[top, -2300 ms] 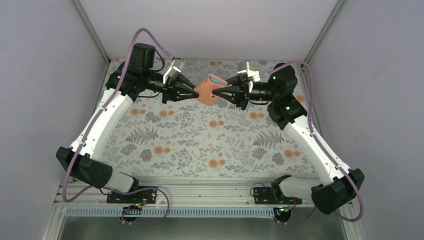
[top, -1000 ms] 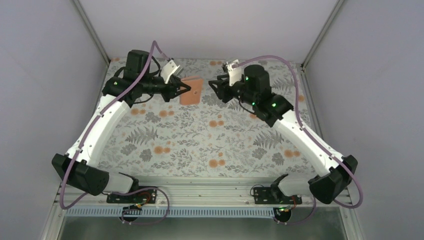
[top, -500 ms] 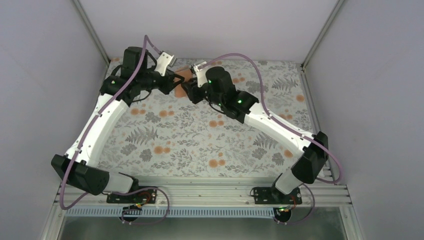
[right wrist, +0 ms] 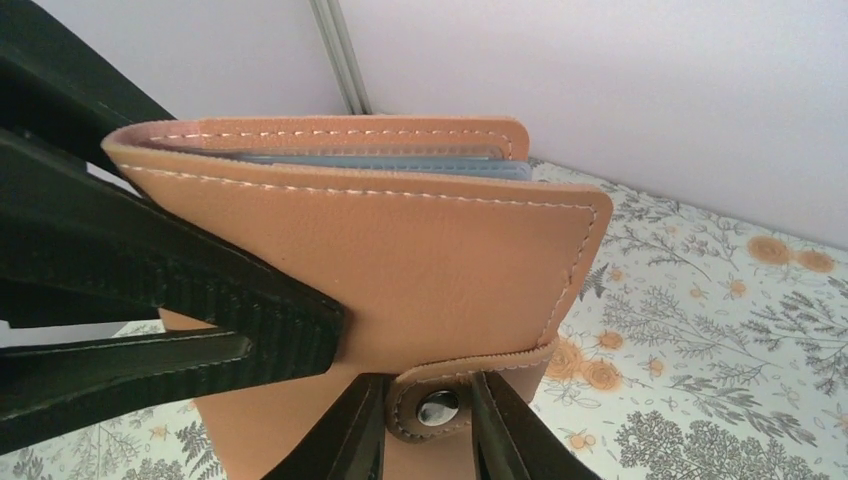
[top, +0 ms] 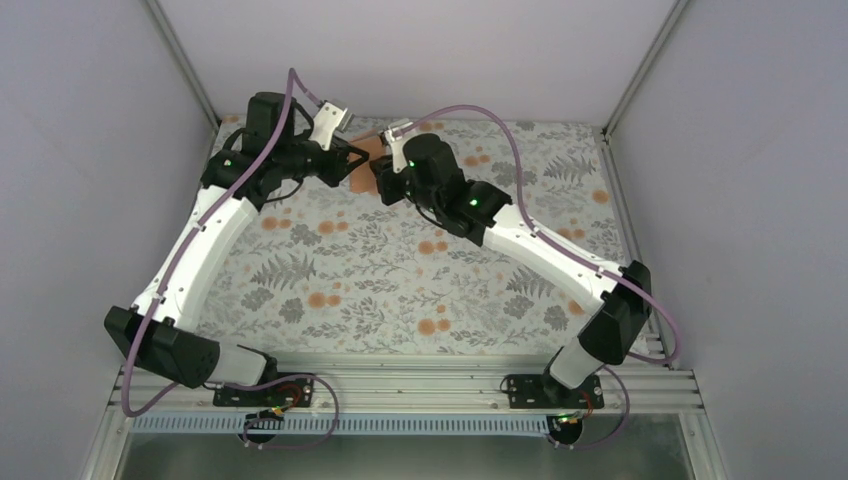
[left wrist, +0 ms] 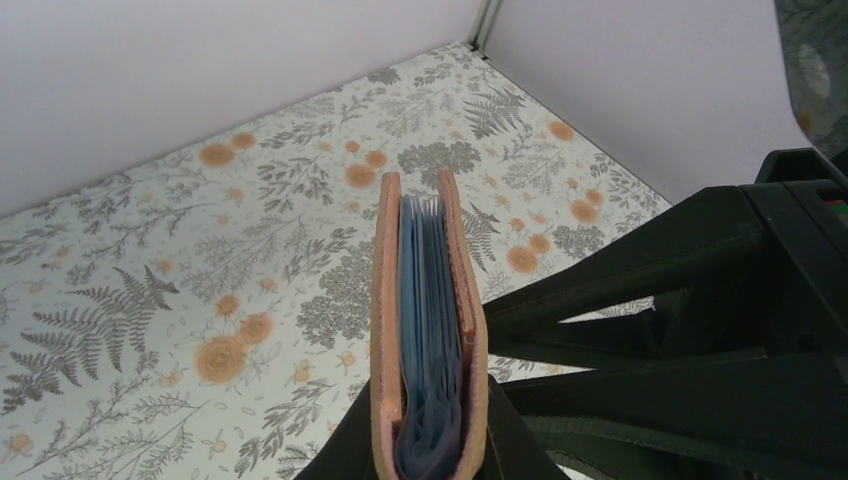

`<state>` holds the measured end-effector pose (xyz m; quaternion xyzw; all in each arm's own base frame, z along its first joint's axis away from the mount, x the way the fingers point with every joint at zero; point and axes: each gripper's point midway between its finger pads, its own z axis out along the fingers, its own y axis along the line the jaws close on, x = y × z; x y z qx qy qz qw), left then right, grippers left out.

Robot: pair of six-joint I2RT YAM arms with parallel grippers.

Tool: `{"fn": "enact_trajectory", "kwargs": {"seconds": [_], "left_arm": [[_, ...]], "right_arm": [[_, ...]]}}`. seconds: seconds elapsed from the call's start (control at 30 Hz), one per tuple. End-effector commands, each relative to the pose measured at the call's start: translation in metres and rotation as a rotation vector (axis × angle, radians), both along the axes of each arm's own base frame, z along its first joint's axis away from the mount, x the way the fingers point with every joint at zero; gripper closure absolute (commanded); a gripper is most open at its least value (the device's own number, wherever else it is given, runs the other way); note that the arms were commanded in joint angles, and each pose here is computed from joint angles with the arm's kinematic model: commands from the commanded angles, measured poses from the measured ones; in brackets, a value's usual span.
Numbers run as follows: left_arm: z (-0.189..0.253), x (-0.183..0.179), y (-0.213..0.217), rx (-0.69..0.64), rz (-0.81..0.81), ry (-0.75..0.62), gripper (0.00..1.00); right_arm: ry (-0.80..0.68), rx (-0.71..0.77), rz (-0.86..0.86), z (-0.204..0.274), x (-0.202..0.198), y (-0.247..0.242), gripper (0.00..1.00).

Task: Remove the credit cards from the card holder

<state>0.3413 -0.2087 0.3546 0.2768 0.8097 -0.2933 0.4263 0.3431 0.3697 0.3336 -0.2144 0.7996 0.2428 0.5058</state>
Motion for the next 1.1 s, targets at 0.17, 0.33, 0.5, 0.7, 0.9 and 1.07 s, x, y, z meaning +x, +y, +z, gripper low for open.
{"fn": "enact_trajectory", "kwargs": {"seconds": [0.17, 0.33, 0.5, 0.7, 0.9, 1.07], "left_arm": [[0.024, -0.028, -0.017, -0.083, -0.136, -0.022, 0.98], [0.026, -0.026, -0.005, -0.023, -0.105, -0.070, 0.98], [0.016, -0.024, 0.009, 0.046, -0.063, -0.087, 0.97], [0.021, -0.037, -0.004, 0.016, -0.188, -0.099, 0.98], [0.028, -0.028, 0.005, 0.087, -0.149, -0.159, 0.98], [0.039, -0.050, -0.006, 0.066, -0.296, -0.207, 0.98]], "right_arm": [[-0.015, -0.129, -0.185, -0.022, 0.025, -0.026, 0.96], [-0.017, -0.196, -0.307, -0.037, 0.039, -0.080, 0.96], [0.063, -0.085, -0.310, -0.050, 0.057, -0.163, 0.96], [0.032, -0.067, 0.189, -0.035, 0.008, -0.111, 0.29], [-0.157, 0.228, 0.647, 0.028, -0.081, -0.076, 0.01], [-0.242, 0.281, 0.724, 0.054, -0.102, -0.046, 0.01]]}}
